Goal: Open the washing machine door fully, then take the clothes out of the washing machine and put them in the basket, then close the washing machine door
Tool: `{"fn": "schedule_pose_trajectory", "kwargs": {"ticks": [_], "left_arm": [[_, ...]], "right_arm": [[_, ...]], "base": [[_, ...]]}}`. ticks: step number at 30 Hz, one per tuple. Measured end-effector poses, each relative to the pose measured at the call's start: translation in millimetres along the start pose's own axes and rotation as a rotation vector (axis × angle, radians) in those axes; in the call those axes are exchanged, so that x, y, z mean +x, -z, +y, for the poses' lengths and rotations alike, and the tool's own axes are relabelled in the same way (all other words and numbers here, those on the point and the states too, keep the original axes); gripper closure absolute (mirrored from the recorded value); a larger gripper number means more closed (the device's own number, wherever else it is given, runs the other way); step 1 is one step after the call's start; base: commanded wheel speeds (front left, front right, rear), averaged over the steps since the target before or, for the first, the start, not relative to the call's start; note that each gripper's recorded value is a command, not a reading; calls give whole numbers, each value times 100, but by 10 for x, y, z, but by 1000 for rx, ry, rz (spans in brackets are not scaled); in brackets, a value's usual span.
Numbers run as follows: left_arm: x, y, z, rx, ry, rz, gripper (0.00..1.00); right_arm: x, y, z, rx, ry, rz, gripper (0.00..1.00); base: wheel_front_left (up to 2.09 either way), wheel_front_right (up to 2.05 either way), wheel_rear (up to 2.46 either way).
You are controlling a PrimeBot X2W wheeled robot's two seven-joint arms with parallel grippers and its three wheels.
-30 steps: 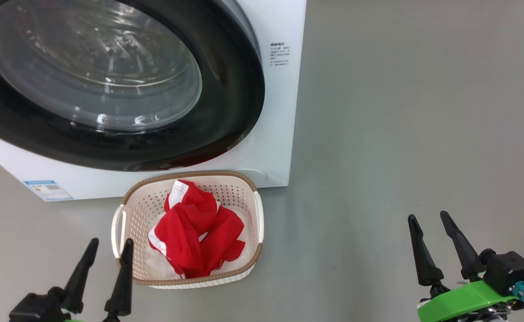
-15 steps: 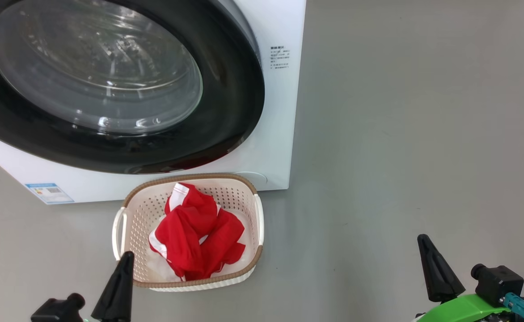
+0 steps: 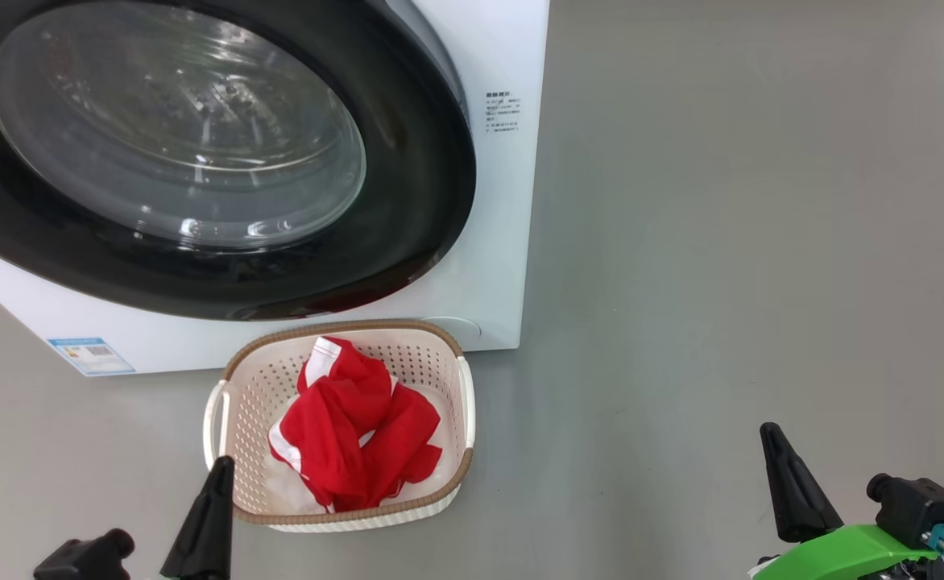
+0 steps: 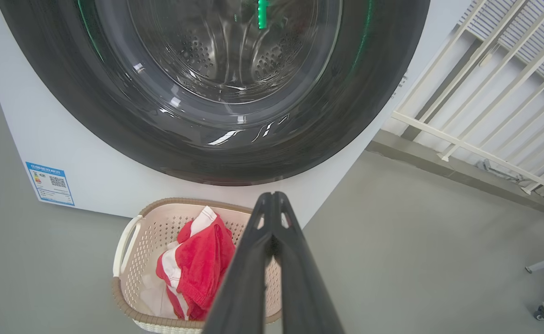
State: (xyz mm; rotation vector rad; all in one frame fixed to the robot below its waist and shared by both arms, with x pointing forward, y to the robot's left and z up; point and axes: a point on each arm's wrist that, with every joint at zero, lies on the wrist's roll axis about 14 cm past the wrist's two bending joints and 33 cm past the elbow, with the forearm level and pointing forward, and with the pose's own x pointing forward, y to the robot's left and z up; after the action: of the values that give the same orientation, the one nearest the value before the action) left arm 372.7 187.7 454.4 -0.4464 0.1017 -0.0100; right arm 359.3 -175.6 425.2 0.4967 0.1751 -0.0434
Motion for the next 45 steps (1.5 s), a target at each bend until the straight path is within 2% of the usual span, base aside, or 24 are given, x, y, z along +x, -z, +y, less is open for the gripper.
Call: {"fn": "schedule_pose_trajectory", "kwargs": {"ticks": [45], "left_arm": [[-25,-39,40,-461,-59,9,100]], "right_arm": [[-12,-164,-90,444,45,-16,100]], "base": [[0,0,0]]}}
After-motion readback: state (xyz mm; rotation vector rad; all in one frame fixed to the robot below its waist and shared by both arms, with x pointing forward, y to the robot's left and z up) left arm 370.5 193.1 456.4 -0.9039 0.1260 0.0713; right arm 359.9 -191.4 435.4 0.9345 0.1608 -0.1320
